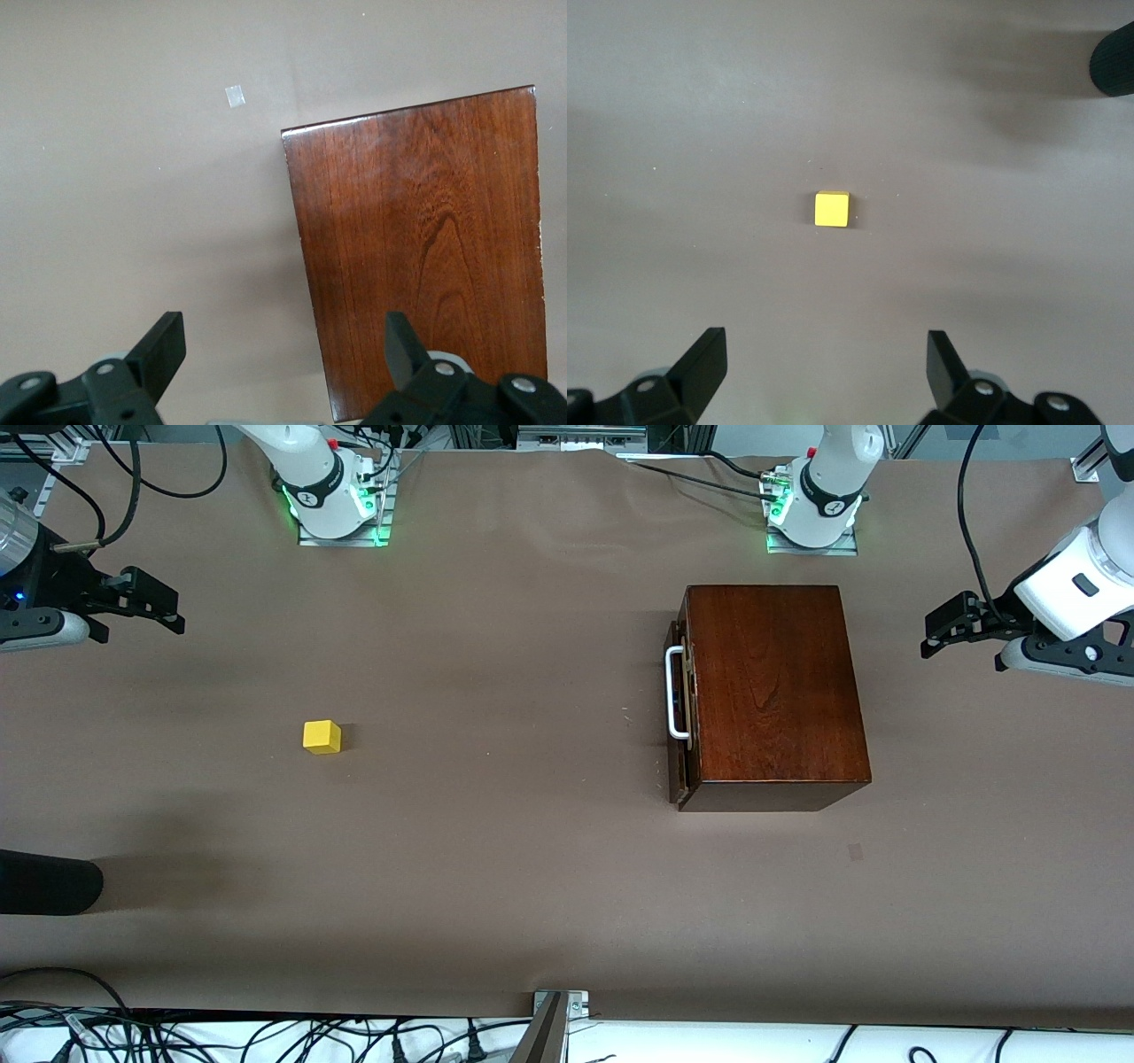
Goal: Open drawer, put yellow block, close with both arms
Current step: 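Move the left gripper over the box to the white drawer handle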
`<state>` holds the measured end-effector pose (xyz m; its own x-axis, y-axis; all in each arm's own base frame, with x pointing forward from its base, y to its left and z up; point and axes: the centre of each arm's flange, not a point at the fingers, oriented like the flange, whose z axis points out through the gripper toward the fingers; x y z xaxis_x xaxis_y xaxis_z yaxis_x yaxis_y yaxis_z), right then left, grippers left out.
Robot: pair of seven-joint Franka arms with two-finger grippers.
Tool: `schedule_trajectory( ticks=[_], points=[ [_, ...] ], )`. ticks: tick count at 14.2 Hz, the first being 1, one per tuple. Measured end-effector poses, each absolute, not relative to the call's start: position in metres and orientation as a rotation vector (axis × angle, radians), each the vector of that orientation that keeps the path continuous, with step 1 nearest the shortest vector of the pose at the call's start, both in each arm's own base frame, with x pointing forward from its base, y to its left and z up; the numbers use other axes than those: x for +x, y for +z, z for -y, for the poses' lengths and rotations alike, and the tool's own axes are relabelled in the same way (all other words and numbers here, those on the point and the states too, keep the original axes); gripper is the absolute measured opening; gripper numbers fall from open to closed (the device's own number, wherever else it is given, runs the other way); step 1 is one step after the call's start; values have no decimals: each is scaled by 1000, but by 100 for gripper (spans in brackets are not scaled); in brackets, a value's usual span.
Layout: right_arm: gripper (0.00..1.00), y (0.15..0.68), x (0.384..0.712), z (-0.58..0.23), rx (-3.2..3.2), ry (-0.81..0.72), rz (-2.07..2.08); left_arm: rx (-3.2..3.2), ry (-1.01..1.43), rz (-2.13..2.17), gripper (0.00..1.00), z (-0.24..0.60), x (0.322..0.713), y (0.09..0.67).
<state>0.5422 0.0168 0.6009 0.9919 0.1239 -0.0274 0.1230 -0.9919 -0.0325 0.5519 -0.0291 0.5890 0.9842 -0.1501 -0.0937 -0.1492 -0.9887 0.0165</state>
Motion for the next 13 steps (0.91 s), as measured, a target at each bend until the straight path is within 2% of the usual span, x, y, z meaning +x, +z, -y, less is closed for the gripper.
schedule_trajectory(
  ticks=[2, 6, 13],
  points=[
    [100, 601, 542, -17, -3105, 46, 192, 3114, -184, 277, 100, 43, 549, 587],
    [100, 601, 542, -16, -3105, 46, 191, 3108, -213, 495, 100, 128, 538, 579],
    [100, 601, 542, -16, -3105, 46, 191, 3194, -241, 123, 100, 273, 530, 507]
  ],
)
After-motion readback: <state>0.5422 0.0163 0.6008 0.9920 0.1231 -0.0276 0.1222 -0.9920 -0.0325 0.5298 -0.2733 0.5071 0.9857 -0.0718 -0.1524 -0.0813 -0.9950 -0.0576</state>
